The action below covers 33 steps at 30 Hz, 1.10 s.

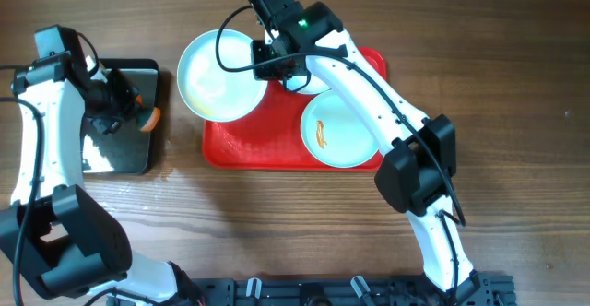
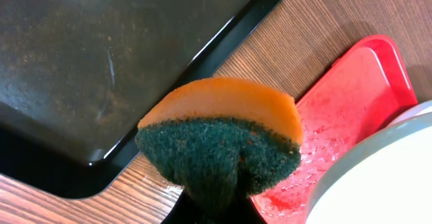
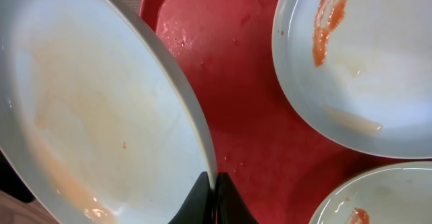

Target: Clean dirty plates on tray and stack at the side

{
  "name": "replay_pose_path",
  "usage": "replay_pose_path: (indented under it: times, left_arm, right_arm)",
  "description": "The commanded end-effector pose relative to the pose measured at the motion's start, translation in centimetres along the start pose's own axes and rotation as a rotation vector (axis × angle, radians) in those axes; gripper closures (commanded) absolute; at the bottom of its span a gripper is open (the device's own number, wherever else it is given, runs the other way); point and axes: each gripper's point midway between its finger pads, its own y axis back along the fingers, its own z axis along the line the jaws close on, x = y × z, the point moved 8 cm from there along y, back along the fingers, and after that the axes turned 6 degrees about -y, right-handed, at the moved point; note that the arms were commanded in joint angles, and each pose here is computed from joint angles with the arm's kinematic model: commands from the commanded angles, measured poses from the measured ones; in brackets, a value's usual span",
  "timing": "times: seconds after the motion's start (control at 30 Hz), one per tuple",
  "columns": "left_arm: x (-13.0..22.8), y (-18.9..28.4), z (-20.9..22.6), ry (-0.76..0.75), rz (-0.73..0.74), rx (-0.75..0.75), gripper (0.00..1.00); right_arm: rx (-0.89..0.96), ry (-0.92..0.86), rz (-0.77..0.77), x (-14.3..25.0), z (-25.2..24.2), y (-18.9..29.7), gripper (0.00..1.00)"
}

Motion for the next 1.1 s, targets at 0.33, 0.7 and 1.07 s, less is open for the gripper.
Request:
replay_pose_path:
  times: [0.33,0.7,1.07]
  left_arm:
    - [0.1,0.5,-0.5,0.000,-0.001,0.041,0.96]
    - [0.1,0.5,-0.5,0.000,0.000,0.041,0.96]
    - [0.1,0.4,-0.5,0.000,0.002,0.041,0.96]
  right_arm:
    - [0.780,0.314,-0.274,-0.3,-3.4,2.5,0.96]
    - [1.044,0.572,-0.515,3.5,3.3,4.4,0.96]
    - [1.028,0.594,-0.569,4.7,5.2,4.4,0.96]
